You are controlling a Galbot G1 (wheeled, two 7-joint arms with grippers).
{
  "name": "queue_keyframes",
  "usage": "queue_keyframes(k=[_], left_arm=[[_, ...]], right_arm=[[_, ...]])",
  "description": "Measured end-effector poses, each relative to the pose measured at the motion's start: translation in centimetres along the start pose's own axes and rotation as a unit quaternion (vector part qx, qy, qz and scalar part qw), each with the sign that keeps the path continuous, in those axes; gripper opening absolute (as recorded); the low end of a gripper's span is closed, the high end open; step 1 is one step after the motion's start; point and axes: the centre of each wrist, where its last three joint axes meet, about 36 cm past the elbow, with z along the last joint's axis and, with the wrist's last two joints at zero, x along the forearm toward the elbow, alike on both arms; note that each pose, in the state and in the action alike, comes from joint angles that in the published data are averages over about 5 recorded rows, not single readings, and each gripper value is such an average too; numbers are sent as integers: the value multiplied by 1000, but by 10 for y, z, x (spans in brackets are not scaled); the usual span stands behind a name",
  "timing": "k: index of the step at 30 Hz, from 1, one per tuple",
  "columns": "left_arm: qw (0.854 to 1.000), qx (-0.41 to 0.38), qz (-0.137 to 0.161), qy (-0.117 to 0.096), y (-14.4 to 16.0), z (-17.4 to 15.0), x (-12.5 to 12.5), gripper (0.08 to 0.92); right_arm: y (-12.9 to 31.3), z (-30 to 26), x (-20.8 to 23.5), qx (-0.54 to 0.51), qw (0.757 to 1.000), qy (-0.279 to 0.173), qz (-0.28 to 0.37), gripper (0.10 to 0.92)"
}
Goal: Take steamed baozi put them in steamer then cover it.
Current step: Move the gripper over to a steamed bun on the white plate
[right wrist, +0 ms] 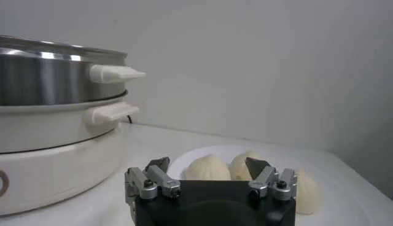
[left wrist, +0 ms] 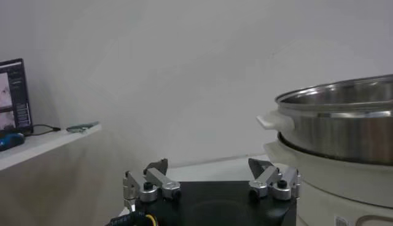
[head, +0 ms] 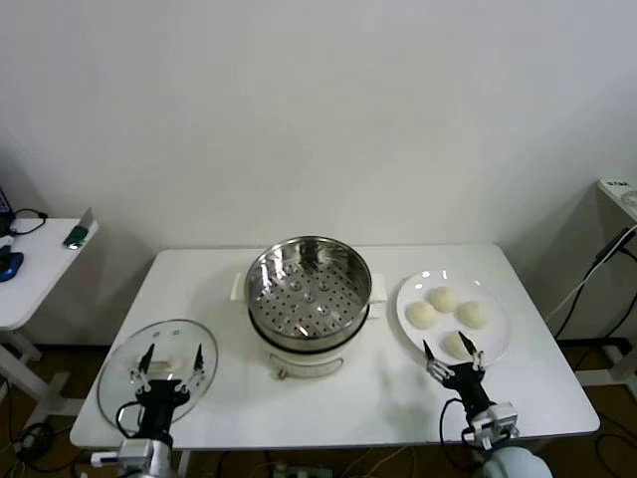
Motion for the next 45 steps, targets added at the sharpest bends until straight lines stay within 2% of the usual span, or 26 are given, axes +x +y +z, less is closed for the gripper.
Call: queue_keyframes(k=[5, 10, 17, 21, 30, 36, 45], left_arm=[[1000, -1, -1, -1, 1, 0, -1, 823], [1000, -3, -1, -3, 1, -2, -1, 823], [1000, -10, 5, -6, 2, -5, 0, 823], [1000, -12, 6, -7, 3, -5, -1, 823], [1000, -11, 4, -2, 6, -3, 0, 823], [1000, -6, 4, 0, 7, -3, 0, 823], [1000, 0, -2, -8, 9, -8, -4, 823]], right_arm=[[-16, -13, -11, 28, 1000, 1, -14, 823], [-53, -40, -34, 84, 995, 23, -51, 823], [-115, -85, -77, 188, 970, 71, -137, 823], [-147, -114, -107, 253, 939, 106, -206, 823], [-192, -179, -178, 362, 848, 204, -329, 823], [-207, -210, -216, 410, 791, 265, -369, 823], [-209, -230, -264, 450, 728, 330, -397, 823]])
